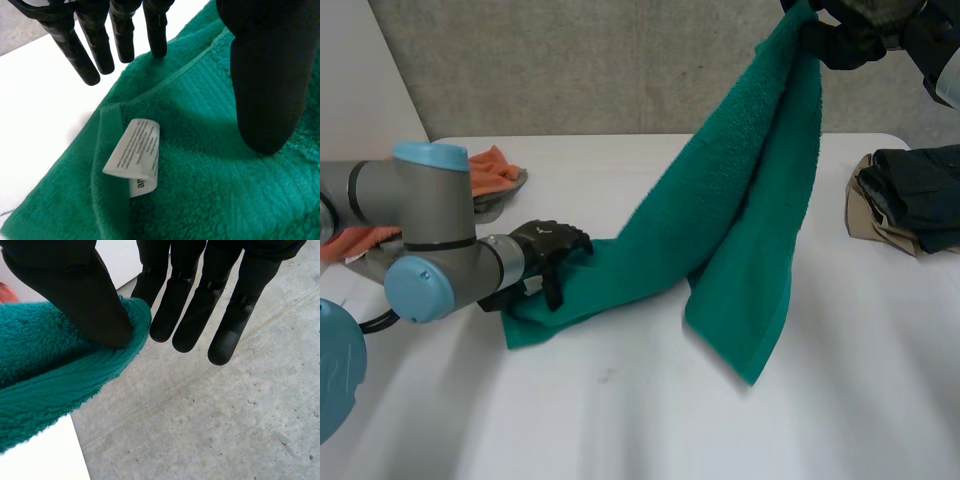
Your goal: Fold the laundry.
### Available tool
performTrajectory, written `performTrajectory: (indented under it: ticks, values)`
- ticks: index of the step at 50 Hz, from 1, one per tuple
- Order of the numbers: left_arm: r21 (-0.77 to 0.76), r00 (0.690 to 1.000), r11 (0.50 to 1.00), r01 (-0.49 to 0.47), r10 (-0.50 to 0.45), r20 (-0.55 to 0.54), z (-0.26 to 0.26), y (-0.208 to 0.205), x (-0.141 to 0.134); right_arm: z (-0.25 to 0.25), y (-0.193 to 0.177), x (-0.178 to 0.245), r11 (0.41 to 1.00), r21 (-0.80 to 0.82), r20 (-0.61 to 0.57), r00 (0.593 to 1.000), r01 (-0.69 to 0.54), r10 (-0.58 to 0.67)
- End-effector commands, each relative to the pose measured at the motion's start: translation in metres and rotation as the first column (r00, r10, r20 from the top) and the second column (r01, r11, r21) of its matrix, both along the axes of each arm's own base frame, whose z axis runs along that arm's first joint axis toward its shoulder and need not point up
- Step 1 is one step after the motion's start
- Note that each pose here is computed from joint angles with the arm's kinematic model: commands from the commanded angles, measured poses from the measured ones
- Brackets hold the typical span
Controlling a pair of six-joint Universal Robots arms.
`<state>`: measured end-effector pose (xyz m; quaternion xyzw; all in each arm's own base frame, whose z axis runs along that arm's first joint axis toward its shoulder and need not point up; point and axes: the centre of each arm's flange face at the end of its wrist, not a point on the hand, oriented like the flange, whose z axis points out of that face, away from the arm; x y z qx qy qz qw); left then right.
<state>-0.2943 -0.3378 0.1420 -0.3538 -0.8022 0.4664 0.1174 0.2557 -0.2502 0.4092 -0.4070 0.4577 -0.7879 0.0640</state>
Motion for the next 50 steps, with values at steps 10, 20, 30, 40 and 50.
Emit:
performTrajectory:
  ticks: [10,20,30,40,50]
  values:
    - [0.142,0.982,0.972,0.186,-0.181,-0.046,0.007,0.053,-0.035,0.010,-0.015,0.003,1.000,-0.024,0.035,0.999,0.004,-0.003]
    - [-0.061,0.996,0.996,0.068,-0.072,-0.052,0.049,0.012,-0.037,-0.007,-0.064,0.007,0.991,-0.008,0.048,0.990,0.132,-0.132]
    - [-0.575,0.894,0.708,-0.410,0.187,-0.406,0.214,-0.053,0.006,0.023,-0.105,0.014,0.928,-0.174,0.283,0.919,0.330,-0.274]
    - [-0.643,0.832,0.584,-0.496,0.107,-0.545,0.269,-0.030,0.023,0.003,-0.091,0.034,0.947,-0.148,0.311,0.923,0.284,-0.228]
    - [-0.514,0.878,0.722,-0.463,0.292,-0.380,0.168,-0.019,0.048,-0.098,-0.069,0.024,0.961,0.109,0.081,0.961,0.256,-0.265]
